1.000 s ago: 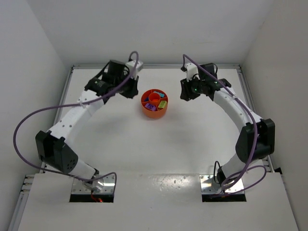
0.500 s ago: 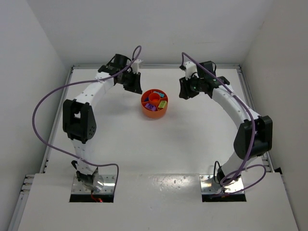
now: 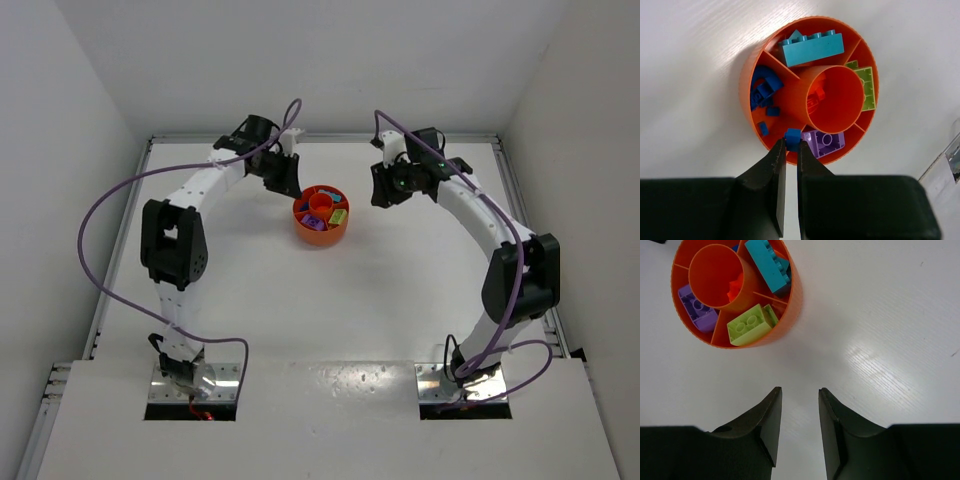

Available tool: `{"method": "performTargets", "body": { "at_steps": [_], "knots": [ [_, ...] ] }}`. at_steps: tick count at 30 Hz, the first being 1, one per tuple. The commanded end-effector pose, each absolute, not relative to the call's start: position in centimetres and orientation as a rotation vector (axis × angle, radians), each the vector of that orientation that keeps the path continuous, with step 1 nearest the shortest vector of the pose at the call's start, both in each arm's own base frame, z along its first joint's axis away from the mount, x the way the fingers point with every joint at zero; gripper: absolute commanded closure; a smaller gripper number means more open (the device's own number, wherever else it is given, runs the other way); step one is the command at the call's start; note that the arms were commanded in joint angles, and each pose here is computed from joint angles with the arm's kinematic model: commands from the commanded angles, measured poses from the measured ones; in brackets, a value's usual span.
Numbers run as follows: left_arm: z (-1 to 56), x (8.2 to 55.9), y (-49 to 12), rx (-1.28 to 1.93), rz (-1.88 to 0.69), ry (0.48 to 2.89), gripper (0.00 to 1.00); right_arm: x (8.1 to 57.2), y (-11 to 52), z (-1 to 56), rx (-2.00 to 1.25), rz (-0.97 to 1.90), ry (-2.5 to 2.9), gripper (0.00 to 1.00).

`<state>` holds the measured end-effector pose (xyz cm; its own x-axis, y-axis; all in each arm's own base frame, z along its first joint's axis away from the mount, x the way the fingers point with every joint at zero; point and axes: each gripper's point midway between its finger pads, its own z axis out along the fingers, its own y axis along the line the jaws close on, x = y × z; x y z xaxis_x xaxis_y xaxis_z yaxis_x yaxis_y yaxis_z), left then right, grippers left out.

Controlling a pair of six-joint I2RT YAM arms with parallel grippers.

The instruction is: Sort the legos into containers by color

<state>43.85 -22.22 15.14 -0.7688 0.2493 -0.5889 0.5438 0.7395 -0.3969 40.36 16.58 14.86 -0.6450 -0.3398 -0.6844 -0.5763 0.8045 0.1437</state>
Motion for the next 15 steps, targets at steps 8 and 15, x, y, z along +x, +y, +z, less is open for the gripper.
{"method": "performTargets", "body": {
  "at_steps": [8,15],
  "knots": [
    [14.9,45.0,-23.3,0.642,-0.767,2.415,0.92,41.5,17.1,16.9,-0.675,0.461,2.261,0.64],
    [14.8,44.8,-23.7,0.652,-0.772,2.422,0.81,41.5,17.1,16.9,-0.675,0.461,2.261,0.64]
  ]
}}
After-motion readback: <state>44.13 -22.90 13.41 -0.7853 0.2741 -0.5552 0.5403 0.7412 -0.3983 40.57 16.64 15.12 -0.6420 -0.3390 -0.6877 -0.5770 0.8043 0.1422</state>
